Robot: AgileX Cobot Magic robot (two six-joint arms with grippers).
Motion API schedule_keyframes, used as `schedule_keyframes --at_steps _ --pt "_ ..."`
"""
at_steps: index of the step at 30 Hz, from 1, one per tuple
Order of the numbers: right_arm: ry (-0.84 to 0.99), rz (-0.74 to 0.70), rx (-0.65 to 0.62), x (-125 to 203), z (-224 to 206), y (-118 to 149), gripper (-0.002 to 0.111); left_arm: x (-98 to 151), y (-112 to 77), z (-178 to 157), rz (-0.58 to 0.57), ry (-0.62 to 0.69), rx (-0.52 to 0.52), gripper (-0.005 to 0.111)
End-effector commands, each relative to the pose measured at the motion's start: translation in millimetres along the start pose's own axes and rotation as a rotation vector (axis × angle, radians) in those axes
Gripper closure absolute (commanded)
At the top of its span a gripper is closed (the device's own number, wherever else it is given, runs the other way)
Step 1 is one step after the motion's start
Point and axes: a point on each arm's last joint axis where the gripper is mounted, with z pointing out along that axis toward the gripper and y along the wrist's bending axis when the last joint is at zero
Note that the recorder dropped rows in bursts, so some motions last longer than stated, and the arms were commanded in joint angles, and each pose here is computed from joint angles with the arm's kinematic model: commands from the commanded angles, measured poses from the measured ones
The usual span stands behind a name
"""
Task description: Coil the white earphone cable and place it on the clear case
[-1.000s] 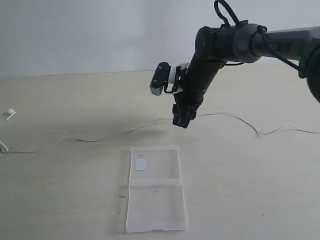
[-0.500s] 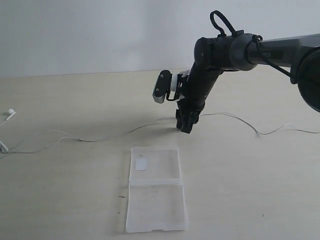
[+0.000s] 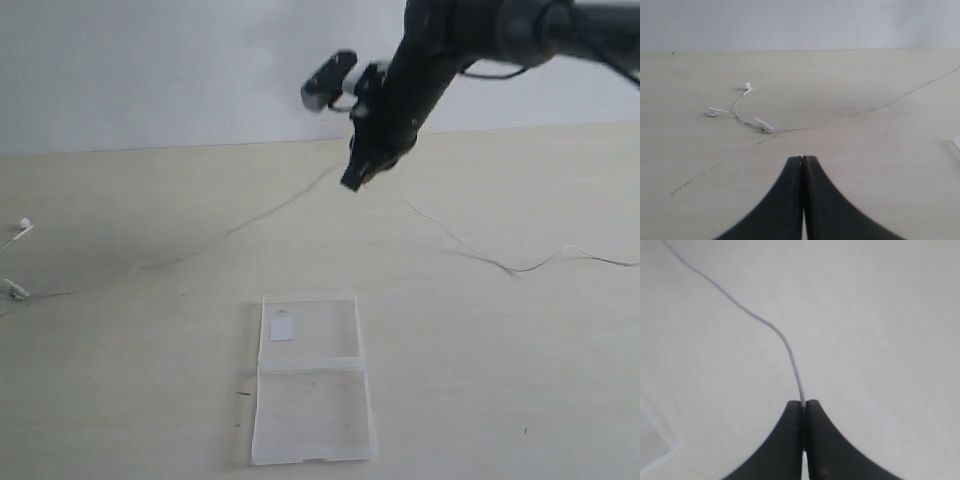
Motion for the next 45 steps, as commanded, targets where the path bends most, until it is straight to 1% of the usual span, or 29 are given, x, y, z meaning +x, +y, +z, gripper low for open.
schedule_keyframes --at_steps 1,2,3,5,6,7,9,13,17,20,22,24,27,29,30,33,38,39,40,42,43,44,45 --pt "-0.205 0.062 -0.074 -22.0 -123.5 23.4 0.108 -1.1 -0.1 -0.4 0.001 -0.016 0.001 0.107" --pt "-0.29 0.064 -0.07 -25.4 -158.0 31.1 0.108 -1.1 -0.1 -0.4 0.001 -0.016 0.001 0.107" --pt "-0.35 0.06 -0.052 -26.3 -182.8 36.1 0.108 -1.1 -0.1 -0.4 0.001 -0.016 0.001 0.107" --pt "-0.491 0.035 0.044 -22.7 -246.1 48.5 0.108 -1.1 -0.1 -0.4 0.001 -0.016 0.001 0.107" --pt "-0.526 0.024 0.07 -20.9 -261.0 52.0 0.108 -1.1 -0.1 -0.4 0.001 -0.016 0.001 0.107" --pt "-0.583 0.011 0.112 -16.5 -286.7 59.0 0.108 -1.1 -0.1 -0.4 0.001 -0.016 0.001 0.107" --pt "-0.638 -0.002 0.15 -10.4 -312.8 67.5 0.108 -1.1 -0.1 -0.4 0.001 -0.016 0.001 0.107" --pt "-0.74 -0.008 0.228 -4.7 -344.0 74.9 0.108 -1.1 0.5 -0.4 0.022 -0.016 -0.005 0.107" --pt "-0.772 -0.003 0.254 -5.6 -348.4 73.9 0.108 -1.1 0.5 -0.4 0.024 -0.016 -0.006 0.107" --pt "-0.77 -0.004 0.255 -5.5 -348.2 73.8 0.108 -1.7 2.2 -0.4 0.106 -0.022 -0.026 0.107" --pt "-0.77 -0.004 0.255 -5.5 -348.2 73.8 0.108 -4.3 2.9 -0.5 0.157 -0.049 -0.036 0.107" --pt "-0.777 -0.003 0.26 -5.8 -348.8 73.4 0.108 -12.9 2.7 -1.4 0.207 -0.142 -0.045 0.107" --pt "-0.8 0.002 0.28 -7.2 -350.7 71.9 0.108 -36.4 -2.3 -8.1 0.33 -0.417 -0.044 0.107" --pt "-0.804 0.003 0.283 -7.4 -351.0 71.6 0.108 -46.2 -6.0 -13.4 0.352 -0.545 -0.028 0.107" --pt "-0.804 0.003 0.283 -7.4 -351.0 71.6 0.108 -50.3 -7.6 -16.1 0.353 -0.601 -0.02 0.107" --pt "-0.805 0.003 0.281 -7.4 -351.0 71.7 0.108 -57.0 -10.2 -21.4 0.354 -0.698 -0.005 0.107" --pt "-0.808 0.005 0.276 -7.7 -351.1 72.1 0.108 -62.6 -12.6 -26.8 0.345 -0.787 0.012 0.107" --pt "-0.808 0.005 0.276 -7.7 -351.1 72.1 0.108 -64.7 -13.5 -29.2 0.345 -0.823 0.018 0.107" --pt "-0.81 0.004 0.278 -7.3 -352.1 72.5 0.108 -67.8 -14.9 -32.9 0.345 -0.878 0.027 0.107" --pt "-0.812 0.007 0.278 -6.9 -353.2 72.9 0.108 -76.9 -18.6 -46.9 0.304 -1.064 0.073 0.107" --pt "-0.814 0.009 0.278 -6.6 -354.0 73.3 0.108 -79.8 -19.8 -52.9 0.279 -1.135 0.097 0.107" --pt "-0.816 0.009 0.279 -6.2 -355.0 73.7 0.108 -84.7 -20.4 -58.0 0.273 -1.175 0.103 0.107" --pt "-0.818 0.008 0.28 -5.8 -356.0 74.1 0.108 -94.5 -20.4 -63.1 0.27 -1.187 0.096 0.107"
